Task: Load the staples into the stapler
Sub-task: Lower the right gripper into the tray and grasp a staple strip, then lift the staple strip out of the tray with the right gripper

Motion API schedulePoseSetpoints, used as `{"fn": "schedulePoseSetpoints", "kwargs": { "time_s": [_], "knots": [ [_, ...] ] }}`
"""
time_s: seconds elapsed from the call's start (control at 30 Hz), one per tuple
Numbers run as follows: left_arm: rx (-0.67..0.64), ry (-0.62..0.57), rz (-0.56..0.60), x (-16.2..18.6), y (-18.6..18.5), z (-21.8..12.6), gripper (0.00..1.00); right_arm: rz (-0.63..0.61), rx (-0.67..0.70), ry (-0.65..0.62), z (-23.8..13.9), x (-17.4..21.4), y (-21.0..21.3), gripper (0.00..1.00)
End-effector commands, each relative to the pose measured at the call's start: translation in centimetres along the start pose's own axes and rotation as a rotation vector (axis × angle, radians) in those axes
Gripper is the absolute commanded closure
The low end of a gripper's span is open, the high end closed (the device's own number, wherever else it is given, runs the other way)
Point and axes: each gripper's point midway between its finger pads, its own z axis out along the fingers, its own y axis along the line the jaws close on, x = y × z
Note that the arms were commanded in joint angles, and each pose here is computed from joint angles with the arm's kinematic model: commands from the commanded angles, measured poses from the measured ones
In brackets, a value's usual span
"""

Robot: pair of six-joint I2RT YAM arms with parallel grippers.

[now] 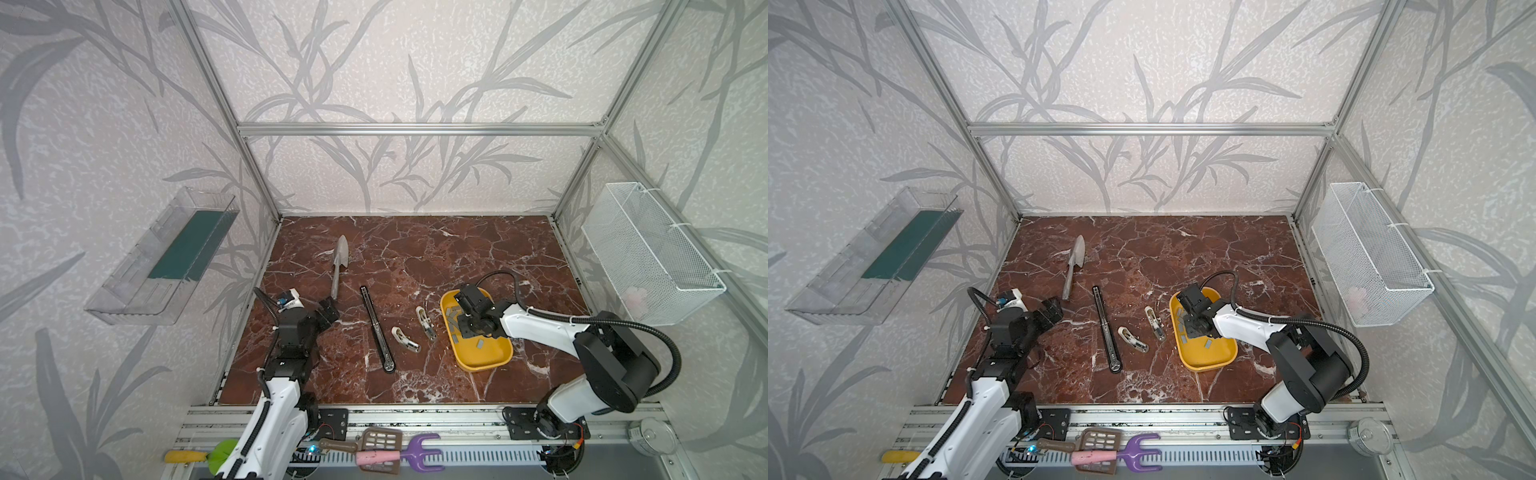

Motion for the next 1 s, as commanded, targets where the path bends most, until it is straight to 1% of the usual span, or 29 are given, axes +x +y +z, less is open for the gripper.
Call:
{"fn": "schedulePoseSetpoints", "kwargs": {
  "time_s": [0.0, 0.17, 0.33, 0.63, 0.7, 0.77, 0.8, 0.87, 0.93, 0.97],
  "knots": [
    [-0.012, -0.017, -0.010, -0.1, 0.3, 0.0, 0.01, 0.013, 0.010, 0.023, 0.3, 0.3, -0.3, 0.77],
    [-0.009, -0.018, -0.011, -0.2, 0.2, 0.0, 0.01, 0.012, 0.011, 0.031, 0.4, 0.4, -0.3, 0.80],
    [-0.002, -0.015, -0.009, -0.2, 0.1, 0.1, 0.01, 0.014, 0.009, 0.019, 0.0, 0.2, -0.3, 0.81],
    [-0.010, 0.015, -0.020, 0.0, -0.1, 0.6, 0.01, 0.034, 0.016, -0.070, -2.2, -0.8, -1.1, 0.85],
    [-0.038, 0.011, -0.048, 0.0, 0.4, 0.6, 0.01, 0.030, 0.019, -0.105, -3.2, -1.5, -1.3, 0.86],
    [-0.074, -0.014, -0.128, -0.1, 1.3, 0.4, 0.01, 0.031, 0.021, -0.138, -4.6, -2.3, -1.5, 0.87],
    [-0.062, -0.029, -0.152, -0.3, 1.3, 0.3, 0.01, 0.029, 0.022, -0.163, -5.6, -2.9, -1.6, 0.87],
    [-0.040, -0.050, -0.138, -0.6, 0.9, -0.4, 0.01, 0.011, 0.019, -0.222, -7.8, -4.1, -1.2, 0.88],
    [-0.074, -0.059, -0.129, -0.8, 1.5, -1.3, 0.01, -0.020, 0.010, -0.290, -10.0, -5.3, -0.3, 0.87],
    [-0.088, -0.038, -0.134, -0.4, 1.6, -1.3, 0.01, -0.043, 0.004, -0.328, -11.2, -5.9, 0.4, 0.87]
  ]
}}
